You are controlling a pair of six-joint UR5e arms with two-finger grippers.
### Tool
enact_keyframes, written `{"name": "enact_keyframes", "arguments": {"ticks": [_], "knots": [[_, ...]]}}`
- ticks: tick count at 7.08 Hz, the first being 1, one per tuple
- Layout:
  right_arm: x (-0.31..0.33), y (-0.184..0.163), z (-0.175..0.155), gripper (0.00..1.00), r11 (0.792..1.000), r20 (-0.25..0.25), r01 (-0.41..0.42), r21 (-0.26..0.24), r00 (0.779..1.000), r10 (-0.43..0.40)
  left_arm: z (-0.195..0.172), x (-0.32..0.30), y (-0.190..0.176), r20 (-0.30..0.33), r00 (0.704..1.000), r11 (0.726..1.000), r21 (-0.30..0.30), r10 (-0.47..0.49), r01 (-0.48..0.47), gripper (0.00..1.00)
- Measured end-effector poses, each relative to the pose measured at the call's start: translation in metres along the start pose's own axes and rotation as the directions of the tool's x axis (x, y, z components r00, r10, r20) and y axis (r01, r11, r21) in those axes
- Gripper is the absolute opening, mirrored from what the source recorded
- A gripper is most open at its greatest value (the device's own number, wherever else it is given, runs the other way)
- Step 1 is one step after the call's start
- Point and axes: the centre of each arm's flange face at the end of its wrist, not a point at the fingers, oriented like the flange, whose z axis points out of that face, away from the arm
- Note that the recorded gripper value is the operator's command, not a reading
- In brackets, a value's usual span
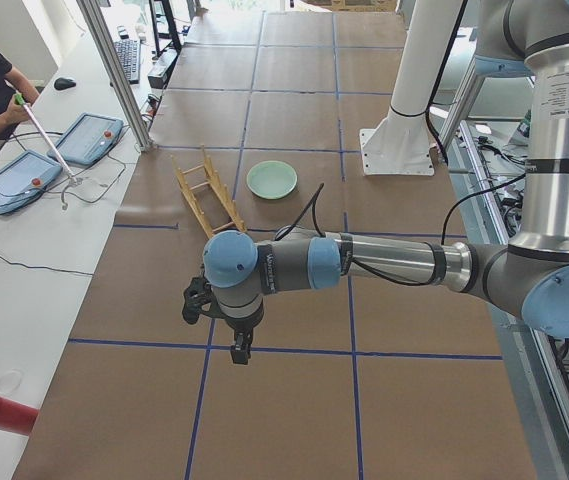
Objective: Place plate on rack
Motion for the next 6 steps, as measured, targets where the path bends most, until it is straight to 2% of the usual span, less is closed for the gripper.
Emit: {"name": "enact_keyframes", "arguments": {"ticks": [3, 5, 6], "knots": [[0.000, 0.000, 0.000, 1.00, 1.000, 0.000, 0.000, 0.000, 1.000, 0.000, -0.013, 0.014, -0.013, -0.005, 1.000, 0.999, 0.030, 0.027, -0.027, 1.00], [0.000, 0.000, 0.000, 1.00, 1.000, 0.000, 0.000, 0.000, 1.000, 0.000, -0.025, 0.026, -0.023, -0.016, 0.999, 0.994, 0.098, 0.042, -0.040, 1.00], [0.000, 0.000, 0.000, 1.00, 1.000, 0.000, 0.000, 0.000, 1.000, 0.000, -0.024, 0.029, -0.016, -0.033, 0.998, 0.992, 0.119, 0.053, -0.048, 1.00]]}}
